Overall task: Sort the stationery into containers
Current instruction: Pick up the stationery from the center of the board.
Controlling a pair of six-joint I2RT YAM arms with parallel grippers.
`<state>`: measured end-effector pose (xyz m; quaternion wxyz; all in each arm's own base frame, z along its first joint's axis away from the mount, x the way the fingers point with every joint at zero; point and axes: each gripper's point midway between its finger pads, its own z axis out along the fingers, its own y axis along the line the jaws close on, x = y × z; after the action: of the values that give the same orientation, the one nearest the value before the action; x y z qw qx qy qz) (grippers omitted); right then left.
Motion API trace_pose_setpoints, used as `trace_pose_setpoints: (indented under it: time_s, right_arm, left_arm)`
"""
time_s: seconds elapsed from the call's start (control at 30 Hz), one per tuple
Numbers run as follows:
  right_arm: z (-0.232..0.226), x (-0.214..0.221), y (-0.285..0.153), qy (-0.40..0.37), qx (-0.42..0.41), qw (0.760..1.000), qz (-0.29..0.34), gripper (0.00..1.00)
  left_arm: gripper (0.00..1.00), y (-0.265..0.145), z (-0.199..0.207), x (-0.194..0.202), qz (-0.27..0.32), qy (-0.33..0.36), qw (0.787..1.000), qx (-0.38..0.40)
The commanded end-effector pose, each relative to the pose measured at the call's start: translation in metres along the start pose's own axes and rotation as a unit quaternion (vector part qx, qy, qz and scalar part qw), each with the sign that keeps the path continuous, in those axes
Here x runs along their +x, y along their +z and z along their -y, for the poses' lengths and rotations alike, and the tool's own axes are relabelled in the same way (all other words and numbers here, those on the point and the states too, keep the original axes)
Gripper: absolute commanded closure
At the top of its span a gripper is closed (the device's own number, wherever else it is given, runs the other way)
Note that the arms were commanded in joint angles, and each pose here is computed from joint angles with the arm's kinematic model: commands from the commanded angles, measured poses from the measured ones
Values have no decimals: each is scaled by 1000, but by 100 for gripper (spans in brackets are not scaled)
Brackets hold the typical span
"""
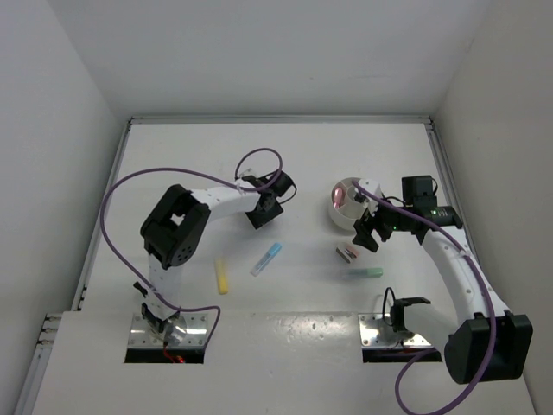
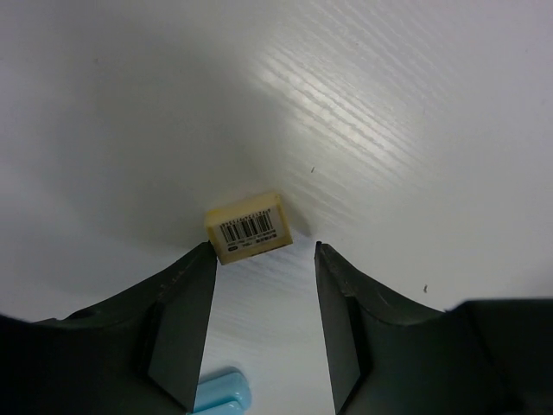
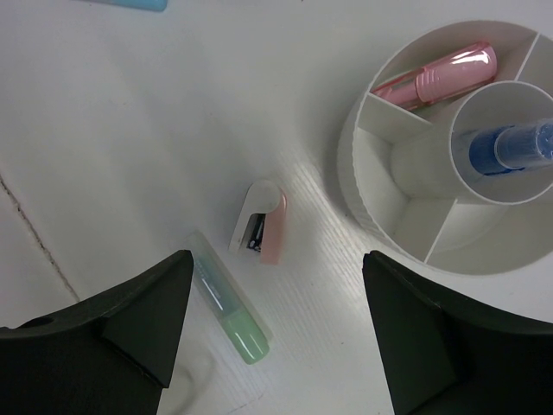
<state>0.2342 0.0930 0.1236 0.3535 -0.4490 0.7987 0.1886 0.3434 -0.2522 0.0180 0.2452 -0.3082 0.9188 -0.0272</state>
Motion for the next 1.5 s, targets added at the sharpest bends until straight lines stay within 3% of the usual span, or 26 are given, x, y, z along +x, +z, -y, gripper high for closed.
trace_pose_setpoints:
  time_s: [0.0,1.07,1.13,1.2,1.3,1.4,1.47]
  right_arm:
    - [-1,-14,-2,-29,-5,999,27,20]
    - [-11,-23,-11,-47,-10,998,48,20]
    - [-11,-23,-11,-47,-10,998,48,20]
    - [-11,-23,-11,-47,-10,998,48,20]
    - [-11,-23,-11,-47,-10,998,48,20]
    - [-11,-23,-11,-47,-10,998,48,20]
    - [-11,-23,-11,-47,-10,998,48,20]
  left_arm:
    - [45,-1,11,1,1,7,1000,7]
    - [46,13,-13,-20,14,-5,996,-87]
    - [50,13,-13,-20,14,-5,996,-87]
    - [61,15,-15,-18,13,-3,996,-91]
    - [89,14,-11,-18,9,-5,996,-86]
    - [100,4,-7,-22,8,4,997,-72]
    - [100,-10,10,-30,9,20,999,-33]
